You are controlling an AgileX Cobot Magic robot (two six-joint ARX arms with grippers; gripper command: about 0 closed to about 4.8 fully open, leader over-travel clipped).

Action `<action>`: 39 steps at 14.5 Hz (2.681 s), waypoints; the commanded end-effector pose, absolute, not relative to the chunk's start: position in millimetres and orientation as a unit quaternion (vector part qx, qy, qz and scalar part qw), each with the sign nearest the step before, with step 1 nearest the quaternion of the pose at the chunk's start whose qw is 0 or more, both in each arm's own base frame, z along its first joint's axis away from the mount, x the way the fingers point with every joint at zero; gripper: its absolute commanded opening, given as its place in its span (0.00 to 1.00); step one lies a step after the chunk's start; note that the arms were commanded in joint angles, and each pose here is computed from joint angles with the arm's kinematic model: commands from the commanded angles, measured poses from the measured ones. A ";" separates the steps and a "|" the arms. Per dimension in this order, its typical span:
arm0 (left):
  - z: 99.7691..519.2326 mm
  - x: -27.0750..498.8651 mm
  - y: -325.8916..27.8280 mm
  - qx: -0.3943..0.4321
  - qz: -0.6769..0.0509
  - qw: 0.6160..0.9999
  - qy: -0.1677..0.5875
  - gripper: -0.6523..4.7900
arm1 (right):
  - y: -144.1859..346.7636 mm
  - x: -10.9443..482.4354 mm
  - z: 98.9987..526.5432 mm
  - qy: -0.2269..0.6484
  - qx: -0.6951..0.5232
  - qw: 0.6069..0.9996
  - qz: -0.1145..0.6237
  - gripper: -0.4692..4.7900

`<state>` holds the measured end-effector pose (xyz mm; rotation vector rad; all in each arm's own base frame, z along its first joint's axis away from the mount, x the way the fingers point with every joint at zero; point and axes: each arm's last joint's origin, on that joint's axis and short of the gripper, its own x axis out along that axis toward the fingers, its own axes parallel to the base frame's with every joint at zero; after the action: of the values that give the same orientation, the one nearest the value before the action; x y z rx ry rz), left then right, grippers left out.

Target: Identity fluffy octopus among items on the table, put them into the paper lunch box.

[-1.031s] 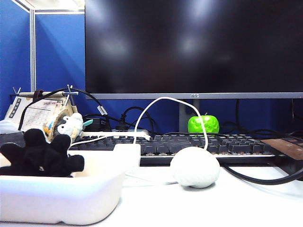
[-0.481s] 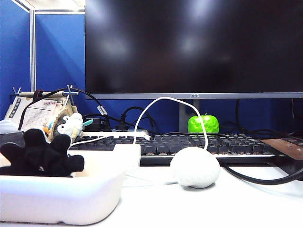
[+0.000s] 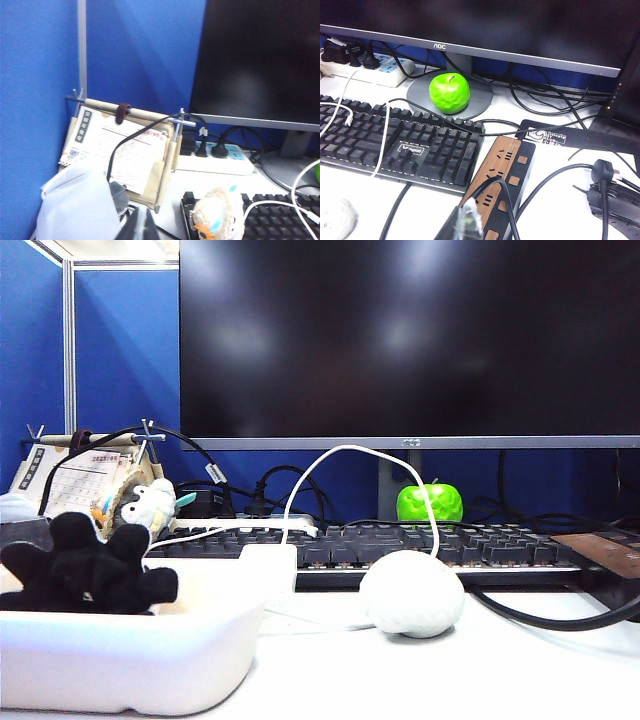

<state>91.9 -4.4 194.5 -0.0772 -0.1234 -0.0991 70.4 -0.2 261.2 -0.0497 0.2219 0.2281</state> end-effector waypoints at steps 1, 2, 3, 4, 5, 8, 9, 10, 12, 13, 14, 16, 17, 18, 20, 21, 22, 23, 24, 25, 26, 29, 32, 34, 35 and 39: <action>196.0 91.5 -4.4 -0.038 -0.050 0.996 -0.069 0.12 | 0.0 69.9 264.3 0.101 -0.025 0.988 0.114 0.08; 196.0 91.5 -4.4 -0.038 -0.050 0.996 -0.069 0.12 | 0.0 69.9 264.3 0.101 -0.025 0.988 0.114 0.08; 196.0 91.5 -4.4 -0.038 -0.050 0.996 -0.069 0.12 | -0.1 69.9 264.3 0.101 -0.025 0.988 0.114 0.08; 196.0 91.5 -4.4 -0.038 -0.050 0.996 -0.069 0.12 | 0.0 69.9 264.3 0.101 -0.025 0.988 0.114 0.08; 196.0 91.5 -4.4 -0.038 -0.050 0.996 -0.069 0.12 | 0.0 69.9 264.3 0.101 -0.025 0.988 0.114 0.08; 196.0 91.5 -4.4 -0.038 -0.050 0.996 -0.069 0.12 | 0.0 69.9 264.3 0.101 -0.025 0.988 0.114 0.08; 196.0 91.5 -4.4 -0.038 -0.050 0.996 -0.069 0.12 | 0.0 69.9 264.3 0.101 -0.025 0.988 0.114 0.08; 196.0 91.5 -4.4 -0.038 -0.050 0.996 -0.069 0.12 | 0.0 69.9 264.3 0.101 -0.025 0.988 0.114 0.08; 196.0 91.5 -4.4 -0.038 -0.050 0.996 -0.069 0.12 | 0.0 69.9 264.3 0.101 -0.025 0.988 0.114 0.08; 196.0 91.5 -4.4 -0.038 -0.050 0.996 -0.069 0.12 | 0.0 69.9 264.3 0.101 -0.025 0.988 0.114 0.08; 196.0 91.5 -4.4 -0.038 -0.050 0.996 -0.069 0.12 | 0.0 69.9 264.3 0.101 -0.025 0.988 0.114 0.08; 196.0 91.5 -4.4 -0.038 -0.050 0.996 -0.069 0.12 | -0.1 69.9 264.2 0.101 -0.025 0.988 0.113 0.08; 196.0 91.5 -4.4 -0.038 -0.050 0.996 -0.069 0.12 | 0.1 69.4 265.1 0.094 -0.041 0.988 0.114 0.08; 196.0 91.5 -4.4 -0.038 -0.050 0.996 -0.069 0.12 | 0.3 67.8 266.9 0.080 -0.046 0.989 0.113 0.08; 195.8 91.5 -4.4 -0.038 -0.050 0.996 -0.068 0.12 | 2.1 65.2 269.9 -0.007 -0.063 0.991 0.120 0.08; 195.8 91.5 -4.4 -0.038 -0.050 0.996 -0.068 0.12 | 3.2 63.0 269.1 -0.065 -0.070 0.988 0.123 0.08; 195.7 91.5 -4.4 -0.038 -0.050 0.996 -0.068 0.12 | 3.8 60.2 265.8 -0.117 -0.068 0.983 0.123 0.08; 195.8 91.5 -4.4 -0.038 -0.050 0.996 -0.068 0.12 | 3.3 63.6 260.8 -0.139 -0.057 0.981 0.123 0.08; 195.4 91.5 -4.6 -0.038 -0.051 0.996 -0.065 0.12 | 2.9 68.4 252.8 -0.137 -0.038 0.982 0.127 0.08; 195.0 91.9 -4.6 -0.038 -0.050 0.996 -0.063 0.12 | 2.4 73.8 241.6 -0.125 -0.010 0.984 0.131 0.08; 195.0 91.8 -4.5 -0.038 -0.051 0.996 -0.063 0.12 | 1.8 78.8 229.6 -0.107 0.007 0.985 0.133 0.08; 194.9 91.8 -4.5 -0.038 -0.050 0.996 -0.062 0.12 | 1.8 88.4 201.3 -0.065 0.033 0.988 0.138 0.08; 194.9 91.8 -4.5 -0.038 -0.050 0.996 -0.062 0.12 | 1.6 93.2 182.8 -0.038 0.043 0.988 0.140 0.08; 194.9 91.8 -4.5 -0.038 -0.050 0.996 -0.062 0.12 | 4.4 93.9 179.1 -0.031 0.047 0.986 0.156 0.08; 194.9 91.8 -4.5 -0.038 -0.050 0.996 -0.062 0.12 | 6.4 93.9 179.1 -0.032 0.046 0.984 0.167 0.08; 194.9 91.8 -4.5 -0.038 -0.050 0.996 -0.062 0.12 | 8.4 95.1 172.3 -0.022 0.049 0.982 0.180 0.08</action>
<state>92.0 -4.6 193.7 -0.0775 -0.1146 -0.1007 95.2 8.2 171.5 0.0987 -0.0312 0.3571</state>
